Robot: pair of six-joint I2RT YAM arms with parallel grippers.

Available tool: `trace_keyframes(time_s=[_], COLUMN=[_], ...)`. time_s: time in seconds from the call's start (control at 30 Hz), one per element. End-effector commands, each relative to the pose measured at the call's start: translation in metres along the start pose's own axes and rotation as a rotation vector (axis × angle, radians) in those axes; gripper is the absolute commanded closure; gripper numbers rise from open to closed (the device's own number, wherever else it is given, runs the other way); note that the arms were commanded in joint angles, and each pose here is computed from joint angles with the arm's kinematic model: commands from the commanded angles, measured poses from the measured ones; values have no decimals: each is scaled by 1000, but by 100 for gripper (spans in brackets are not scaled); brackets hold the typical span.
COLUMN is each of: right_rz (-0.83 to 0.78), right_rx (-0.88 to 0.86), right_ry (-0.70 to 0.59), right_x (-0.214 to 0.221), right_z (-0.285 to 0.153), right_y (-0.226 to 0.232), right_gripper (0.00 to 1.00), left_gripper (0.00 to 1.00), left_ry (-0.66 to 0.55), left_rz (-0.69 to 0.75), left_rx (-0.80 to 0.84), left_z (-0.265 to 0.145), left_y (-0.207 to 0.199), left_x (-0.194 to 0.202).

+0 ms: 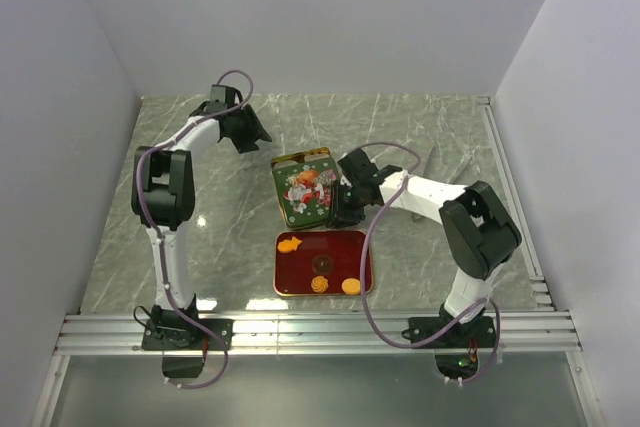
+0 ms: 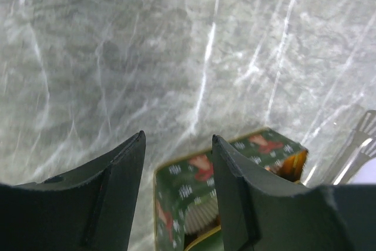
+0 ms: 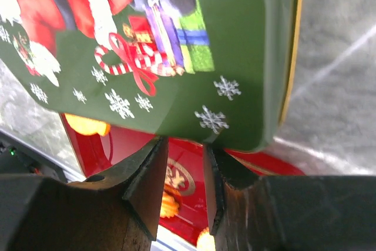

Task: Pack the cookies

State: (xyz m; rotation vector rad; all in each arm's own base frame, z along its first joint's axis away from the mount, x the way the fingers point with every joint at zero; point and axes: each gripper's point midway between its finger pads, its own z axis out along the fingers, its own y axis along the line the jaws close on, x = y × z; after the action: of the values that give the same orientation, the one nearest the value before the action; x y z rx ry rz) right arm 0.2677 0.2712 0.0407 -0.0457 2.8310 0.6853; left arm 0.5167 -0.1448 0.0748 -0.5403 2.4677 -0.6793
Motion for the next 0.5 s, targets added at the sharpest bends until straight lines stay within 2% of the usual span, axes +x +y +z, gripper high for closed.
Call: trace_keyframes(time_s=[0.0,0.17,0.47], right_rz=[0,6,9], right_rx=[-3,-18,-36], right_ry=[-57,-74,-90], right_x=[-22,-40,-71], right_z=[3,7,13], right_y=[12,25,48], right_gripper=[62,62,62], left_gripper=[45,45,47], left_ry=[30,114,194], left_rz=[30,73,72], left_rx=[6,-6,31], left_z=[11,27,28], left_y=[-4,-1,5], left_x=[-2,27,62])
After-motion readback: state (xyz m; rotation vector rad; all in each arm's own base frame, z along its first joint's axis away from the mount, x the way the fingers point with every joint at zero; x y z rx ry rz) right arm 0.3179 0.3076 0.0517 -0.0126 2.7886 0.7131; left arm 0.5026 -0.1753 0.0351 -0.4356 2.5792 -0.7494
